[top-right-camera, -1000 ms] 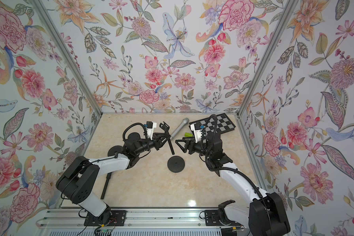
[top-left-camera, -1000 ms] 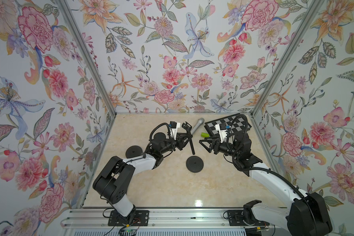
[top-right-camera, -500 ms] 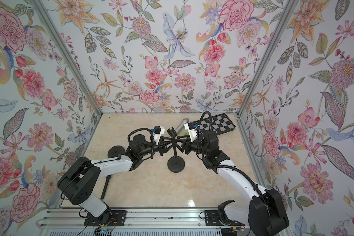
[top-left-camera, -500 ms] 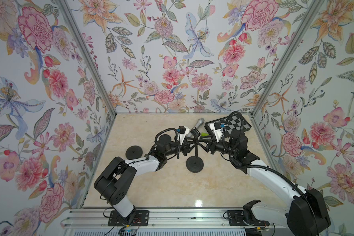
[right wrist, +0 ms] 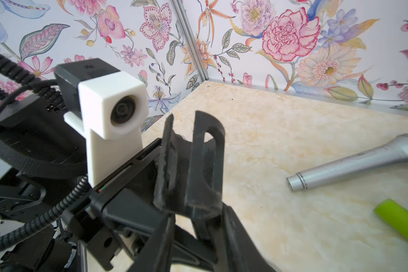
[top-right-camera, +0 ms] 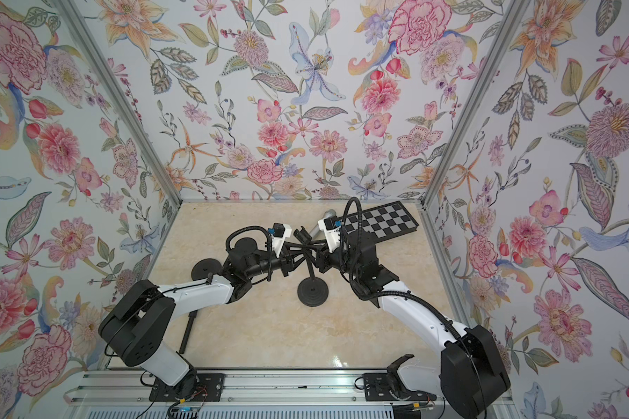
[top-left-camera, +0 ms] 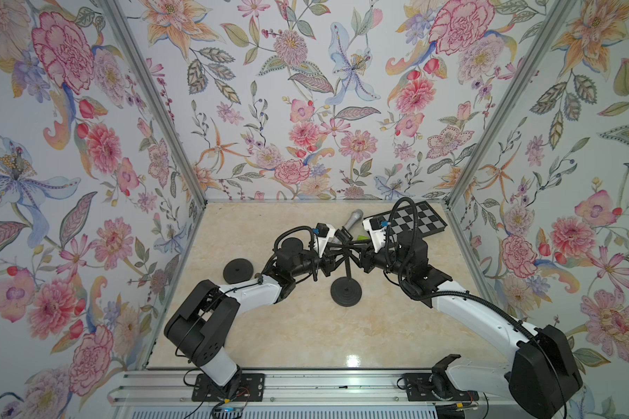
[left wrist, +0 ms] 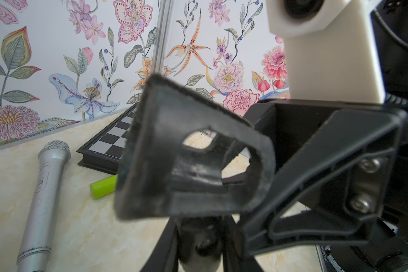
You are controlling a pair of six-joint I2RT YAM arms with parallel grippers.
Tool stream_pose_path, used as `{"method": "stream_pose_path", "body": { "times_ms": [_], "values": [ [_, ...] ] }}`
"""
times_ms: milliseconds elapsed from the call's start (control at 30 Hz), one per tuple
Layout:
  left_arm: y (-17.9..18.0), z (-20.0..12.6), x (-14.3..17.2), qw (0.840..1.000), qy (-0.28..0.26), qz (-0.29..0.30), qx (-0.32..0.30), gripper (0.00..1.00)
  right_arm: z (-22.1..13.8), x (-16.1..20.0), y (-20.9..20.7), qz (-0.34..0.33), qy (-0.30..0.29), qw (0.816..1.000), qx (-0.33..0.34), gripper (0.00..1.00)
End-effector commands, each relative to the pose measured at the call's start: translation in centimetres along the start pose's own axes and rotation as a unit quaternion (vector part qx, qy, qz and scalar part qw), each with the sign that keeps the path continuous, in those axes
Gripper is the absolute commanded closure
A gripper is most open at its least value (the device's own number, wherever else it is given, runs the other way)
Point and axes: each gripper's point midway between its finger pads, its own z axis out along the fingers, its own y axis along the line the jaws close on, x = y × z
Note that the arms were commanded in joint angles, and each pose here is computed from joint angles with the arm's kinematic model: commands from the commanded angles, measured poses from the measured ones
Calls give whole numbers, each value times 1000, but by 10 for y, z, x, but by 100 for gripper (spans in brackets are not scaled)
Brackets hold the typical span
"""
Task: Assemble a microphone stand
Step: Hold the microphone stand pole at the microphone stand base.
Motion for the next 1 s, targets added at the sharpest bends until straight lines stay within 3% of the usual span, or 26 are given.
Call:
{"method": "stream_pose_path", "body": {
  "times_ms": [0, 200, 533, 600, 833, 967],
  "values": [
    [-26, -5, -31, 997, -35, 56, 37, 82, 6, 10, -14, -18, 25, 998, 48, 63],
    [-32, -11, -34, 995, -33, 86, 34, 82, 17, 22, -12, -10, 54, 998, 30, 57],
    [-34, -20, -40, 994, -49, 98, 21, 74, 12, 15, -19, 14, 9, 998, 58, 75],
    [-33, -21, -39, 994, -53, 99, 17, 72, 10, 9, -18, 13, 2, 998, 56, 83],
    [-34, -25, -32, 994, -55, 96, 17, 63, 3, -15, -12, 26, -36, 998, 49, 85],
    [-35, -28, -30, 993, -58, 98, 15, 60, -5, -27, -17, 42, -59, 996, 55, 92]
  ]
}}
